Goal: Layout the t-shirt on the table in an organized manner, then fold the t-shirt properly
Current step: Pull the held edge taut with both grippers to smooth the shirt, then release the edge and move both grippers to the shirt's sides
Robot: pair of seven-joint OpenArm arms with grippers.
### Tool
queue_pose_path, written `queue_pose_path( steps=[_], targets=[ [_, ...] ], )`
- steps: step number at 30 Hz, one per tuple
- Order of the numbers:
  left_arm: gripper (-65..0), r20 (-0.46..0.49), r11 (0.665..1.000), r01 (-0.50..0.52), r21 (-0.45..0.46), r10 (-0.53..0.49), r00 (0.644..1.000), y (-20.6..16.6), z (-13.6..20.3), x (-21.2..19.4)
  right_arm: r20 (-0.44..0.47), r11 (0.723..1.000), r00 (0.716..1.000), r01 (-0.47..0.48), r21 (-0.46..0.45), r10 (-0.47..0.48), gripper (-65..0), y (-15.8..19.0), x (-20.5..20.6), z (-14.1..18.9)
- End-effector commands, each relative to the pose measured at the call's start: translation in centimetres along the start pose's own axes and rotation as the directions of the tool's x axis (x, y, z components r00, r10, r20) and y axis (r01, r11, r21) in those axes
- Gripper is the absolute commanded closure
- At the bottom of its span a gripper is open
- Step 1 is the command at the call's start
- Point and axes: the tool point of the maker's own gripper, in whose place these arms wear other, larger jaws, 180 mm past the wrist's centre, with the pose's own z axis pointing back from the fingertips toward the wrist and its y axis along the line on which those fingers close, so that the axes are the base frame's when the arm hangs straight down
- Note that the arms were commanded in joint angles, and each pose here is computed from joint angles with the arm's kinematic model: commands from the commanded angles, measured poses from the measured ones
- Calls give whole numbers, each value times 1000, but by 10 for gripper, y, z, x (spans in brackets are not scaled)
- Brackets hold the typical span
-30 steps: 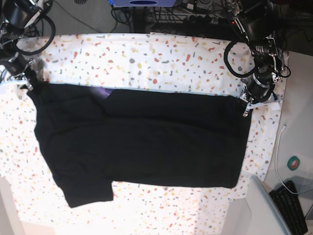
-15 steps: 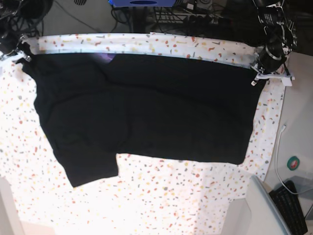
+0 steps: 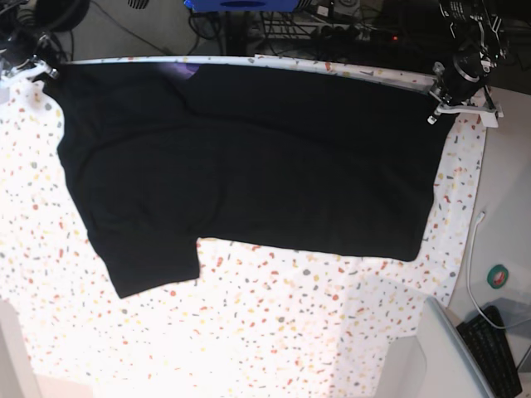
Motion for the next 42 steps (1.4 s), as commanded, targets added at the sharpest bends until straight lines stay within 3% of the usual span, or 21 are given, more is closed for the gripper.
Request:
queue_pose_path(
  steps=[1,2,5,7,8,14,18,21,23,25,27,28,31,37,41,42],
  targets=[
    [0,50,1000,14,4,-14,999,1,5,18,43,1000,999,-21,-12,22,0,-4,15,8],
    [-21,52,1000,14,6,-14,999,2,5,19,47,1000,999,-22,-13,23,-27,-5,17,9],
    [-291,90,999,-29,46,25,996,23,14,28,71,998,996,-53,-22,55,-279,-2,27,14],
    [-339,128,996,-60,69,51,990,36,22,39,101,997,992,-72,-31,74,-390,0,36,20],
    [-336,150,995,-70,77,58,987,41,26,46,122,997,990,-71,-42,75,-404,-2,41,25],
    [-313,264,991,-72,110,41,964,58,46,100,236,985,958,-146,-90,164,-347,5,86,52],
    [-221,246,994,83,73,-99,964,20,35,121,287,958,915,-277,-70,285,-288,39,146,44],
    [-161,201,966,254,47,-258,945,-21,16,121,225,901,873,-431,-57,432,-287,80,179,7],
    [-153,194,949,312,32,-312,930,-42,6,121,185,854,835,-518,-54,518,-302,104,188,-23],
    [-153,195,941,339,15,-336,922,-57,-1,121,149,795,782,-604,-59,605,-371,125,193,-54],
    [-155,196,938,345,-3,-338,920,-66,-4,121,99,760,754,-646,-73,650,-417,128,192,-76],
    [-155,199,938,346,-4,-339,920,-67,-3,123,80,755,751,-652,-74,656,-420,127,192,-84],
    [-176,211,937,349,-4,-340,916,-70,-3,129,52,785,783,-618,-54,620,-420,121,188,-100],
    [-375,211,938,346,2,-338,917,-68,-3,129,40,804,803,-594,-32,594,-420,114,176,-112],
    [-372,192,948,319,1,-314,930,-66,-13,128,29,809,808,-588,-24,588,-413,113,171,-114],
    [-372,186,950,312,1,-307,933,-65,-15,127,31,809,808,-588,-24,588,-380,114,171,-114]
  ],
)
